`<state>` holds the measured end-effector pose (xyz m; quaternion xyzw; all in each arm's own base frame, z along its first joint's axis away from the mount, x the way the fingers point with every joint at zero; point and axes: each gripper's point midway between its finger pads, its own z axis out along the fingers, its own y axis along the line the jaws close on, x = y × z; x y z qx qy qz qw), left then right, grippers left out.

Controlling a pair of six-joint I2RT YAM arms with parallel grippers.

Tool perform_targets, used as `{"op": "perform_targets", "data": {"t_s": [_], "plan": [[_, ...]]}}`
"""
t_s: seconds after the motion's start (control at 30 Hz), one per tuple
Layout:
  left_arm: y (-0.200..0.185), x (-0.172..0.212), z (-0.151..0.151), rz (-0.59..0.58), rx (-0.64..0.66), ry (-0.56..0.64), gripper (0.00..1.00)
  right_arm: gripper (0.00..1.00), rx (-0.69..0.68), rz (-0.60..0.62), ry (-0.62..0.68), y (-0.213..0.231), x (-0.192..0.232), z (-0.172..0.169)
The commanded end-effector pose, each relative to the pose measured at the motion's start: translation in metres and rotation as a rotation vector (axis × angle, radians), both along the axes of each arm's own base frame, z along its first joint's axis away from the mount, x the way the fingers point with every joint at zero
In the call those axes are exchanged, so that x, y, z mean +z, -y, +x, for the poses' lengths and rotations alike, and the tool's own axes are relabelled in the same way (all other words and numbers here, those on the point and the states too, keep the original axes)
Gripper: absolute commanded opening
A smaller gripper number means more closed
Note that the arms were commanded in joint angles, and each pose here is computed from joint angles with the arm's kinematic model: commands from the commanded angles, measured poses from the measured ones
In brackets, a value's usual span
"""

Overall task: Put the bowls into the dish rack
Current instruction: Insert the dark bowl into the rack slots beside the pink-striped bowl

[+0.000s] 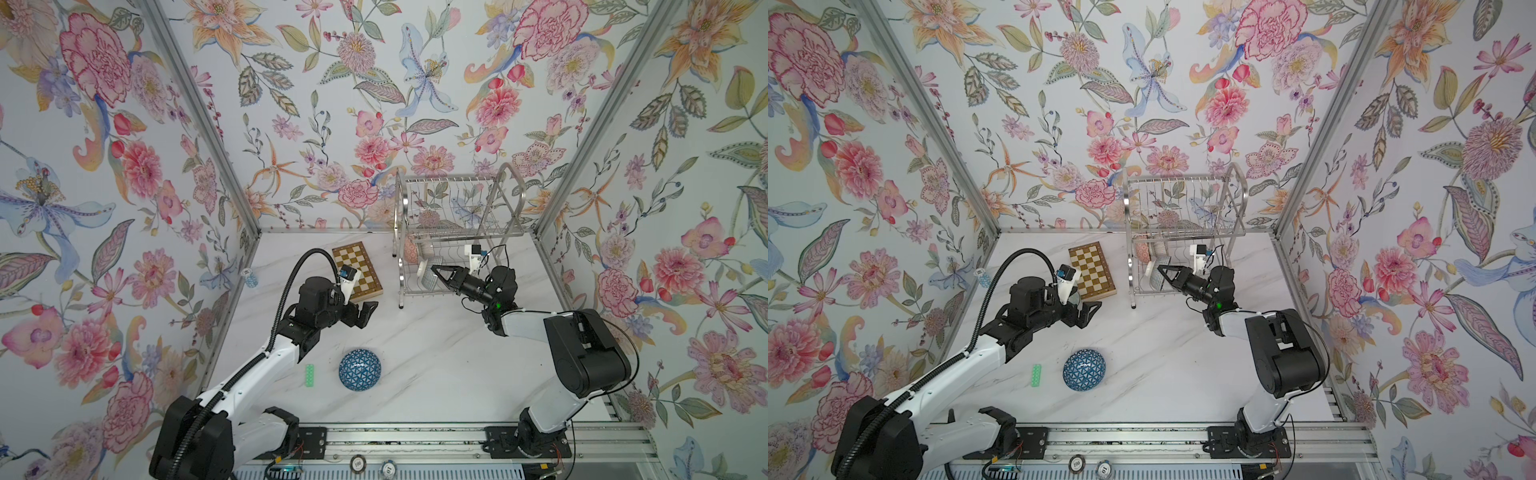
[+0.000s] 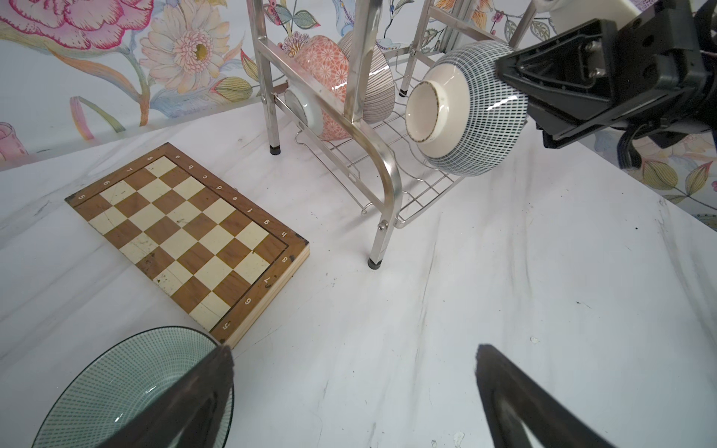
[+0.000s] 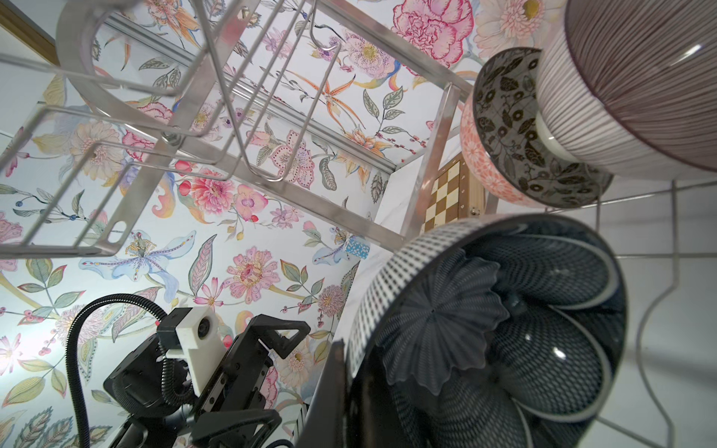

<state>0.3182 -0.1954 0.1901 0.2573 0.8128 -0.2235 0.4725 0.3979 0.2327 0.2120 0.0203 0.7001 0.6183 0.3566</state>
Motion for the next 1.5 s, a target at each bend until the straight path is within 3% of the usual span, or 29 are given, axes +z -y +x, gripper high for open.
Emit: {"op": "perform_targets", "data": {"t_s": [0.0, 0.33, 0.63, 0.83, 1.47], "plan": [[0.009, 0.019, -0.007, 0.001, -0.077, 0.049, 0.99, 0.00, 0.051, 0.030, 0.166, -0.004, 0.039, 0.002], [0.029, 0.023, -0.026, -0.033, -0.274, 0.059, 0.99, 0.00, 0.132, -0.007, 0.138, -0.010, 0.030, 0.010], [0.028, 0.026, -0.036, -0.119, -0.377, 0.088, 0.99, 0.00, 0.194, -0.005, 0.138, -0.017, 0.028, 0.015], [0.023, 0.030, -0.040, -0.185, -0.408, 0.132, 0.99, 0.00, 0.230, 0.004, 0.123, -0.022, 0.027, 0.019], [0.017, 0.022, -0.029, -0.209, -0.359, 0.132, 0.99, 0.00, 0.256, -0.008, 0.059, -0.031, 0.005, 0.030]]}}
